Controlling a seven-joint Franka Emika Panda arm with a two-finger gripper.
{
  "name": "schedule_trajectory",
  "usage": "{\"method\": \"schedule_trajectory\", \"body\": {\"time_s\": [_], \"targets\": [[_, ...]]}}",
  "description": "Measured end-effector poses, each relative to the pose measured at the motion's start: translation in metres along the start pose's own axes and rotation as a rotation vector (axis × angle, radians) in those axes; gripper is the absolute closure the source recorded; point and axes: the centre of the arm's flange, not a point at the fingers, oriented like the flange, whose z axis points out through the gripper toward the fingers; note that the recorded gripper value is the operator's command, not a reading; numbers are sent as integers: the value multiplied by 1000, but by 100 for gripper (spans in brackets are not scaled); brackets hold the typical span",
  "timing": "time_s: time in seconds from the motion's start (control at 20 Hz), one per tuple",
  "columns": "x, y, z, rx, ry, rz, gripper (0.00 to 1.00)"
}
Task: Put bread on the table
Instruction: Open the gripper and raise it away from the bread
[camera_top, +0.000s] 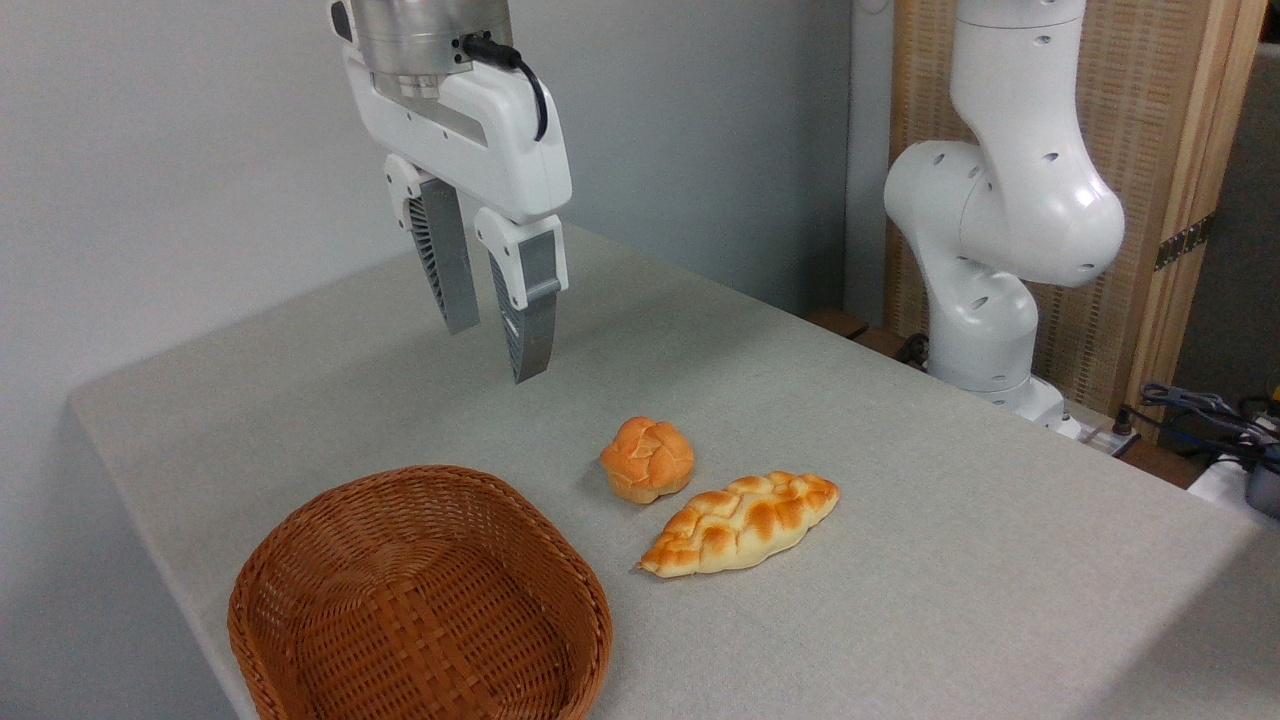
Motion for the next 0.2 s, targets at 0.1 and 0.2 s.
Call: {"method": "schedule_trajectory", "body": {"time_s": [0.1, 0.2], "targets": [[-1, 1, 1, -10, -11, 0, 0], [-2, 1, 1, -13, -14, 0, 0]]}}
